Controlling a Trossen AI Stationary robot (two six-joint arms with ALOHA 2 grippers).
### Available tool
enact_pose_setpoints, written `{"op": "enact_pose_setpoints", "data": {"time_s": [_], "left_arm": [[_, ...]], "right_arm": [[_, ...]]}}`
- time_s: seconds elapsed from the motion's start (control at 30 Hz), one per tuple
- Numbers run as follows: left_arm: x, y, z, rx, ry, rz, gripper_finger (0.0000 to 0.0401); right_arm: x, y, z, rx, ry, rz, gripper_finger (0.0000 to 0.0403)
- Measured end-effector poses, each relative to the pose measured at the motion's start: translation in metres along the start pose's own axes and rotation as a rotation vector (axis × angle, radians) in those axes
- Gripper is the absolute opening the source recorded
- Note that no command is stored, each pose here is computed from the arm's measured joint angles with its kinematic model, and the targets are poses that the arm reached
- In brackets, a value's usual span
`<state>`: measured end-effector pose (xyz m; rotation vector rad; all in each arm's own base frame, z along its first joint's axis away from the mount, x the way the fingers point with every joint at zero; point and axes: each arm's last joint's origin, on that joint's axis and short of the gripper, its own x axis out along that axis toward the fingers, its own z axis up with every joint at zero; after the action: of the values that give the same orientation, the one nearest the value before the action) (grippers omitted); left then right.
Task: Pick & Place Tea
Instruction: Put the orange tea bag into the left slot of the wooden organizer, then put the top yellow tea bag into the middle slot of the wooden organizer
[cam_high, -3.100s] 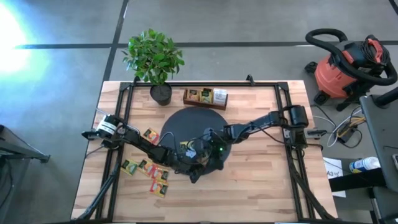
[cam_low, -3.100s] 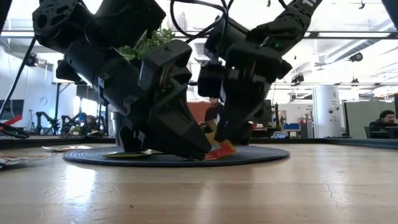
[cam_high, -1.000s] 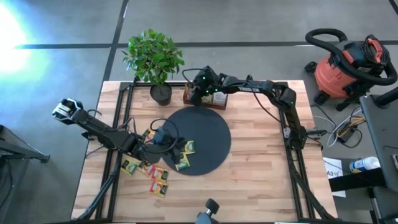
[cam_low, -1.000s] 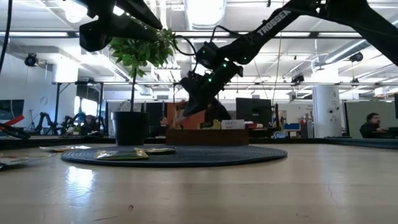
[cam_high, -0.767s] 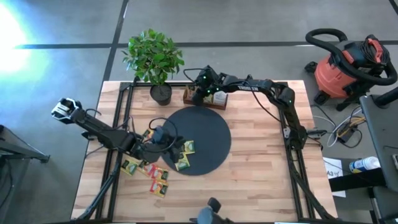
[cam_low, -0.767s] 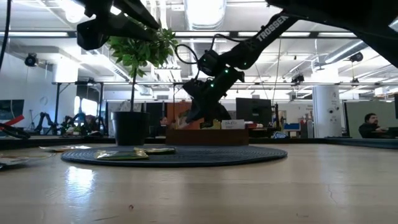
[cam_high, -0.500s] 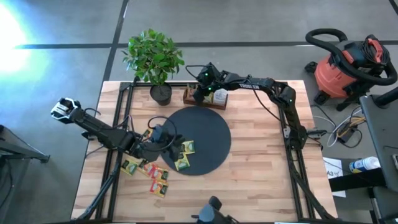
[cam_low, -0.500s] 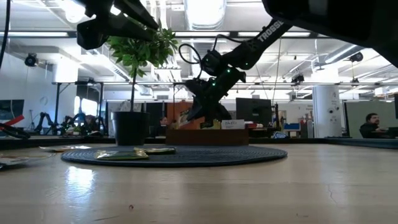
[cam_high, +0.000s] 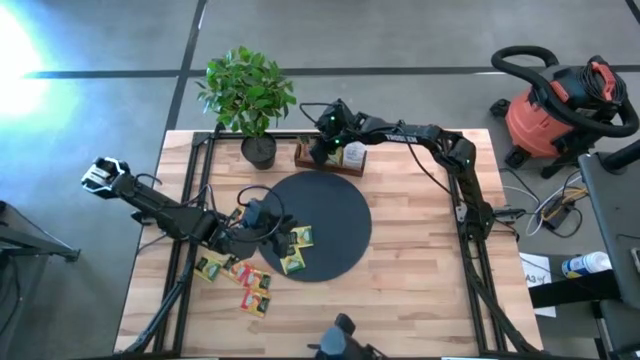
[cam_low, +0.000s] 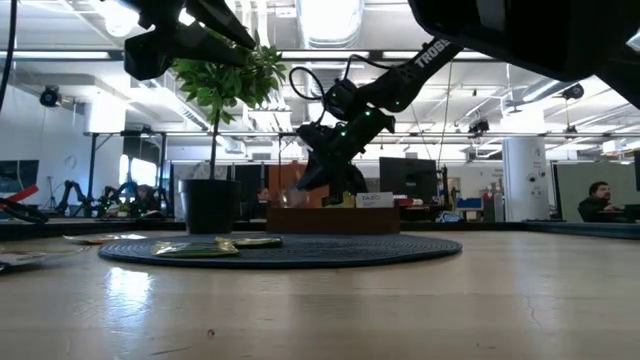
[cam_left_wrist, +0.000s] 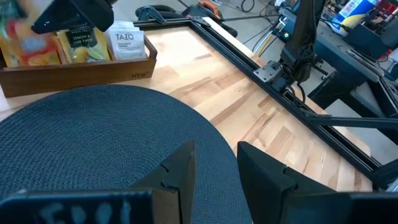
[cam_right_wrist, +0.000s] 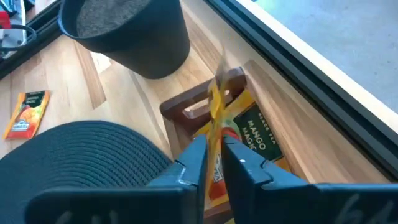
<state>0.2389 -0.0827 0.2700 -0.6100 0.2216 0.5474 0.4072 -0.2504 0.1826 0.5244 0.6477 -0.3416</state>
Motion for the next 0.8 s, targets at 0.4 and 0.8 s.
{"op": "enact_pose_setpoints", "data": {"time_s": [0.4,0.8], "left_arm": [[0.000,0.000,0.000,-0.020,-0.006,0.004,0.0094],[0.003,0.019,-0.011,-0.081,0.068,0.123,0.0094]], "right_arm": [[-0.004,-0.006,-0.003,0.003,0.048,-0.023,0.0101],[-0.041,0.022,-0.007,-0.181,0.206,-0.042,0.0094]]}}
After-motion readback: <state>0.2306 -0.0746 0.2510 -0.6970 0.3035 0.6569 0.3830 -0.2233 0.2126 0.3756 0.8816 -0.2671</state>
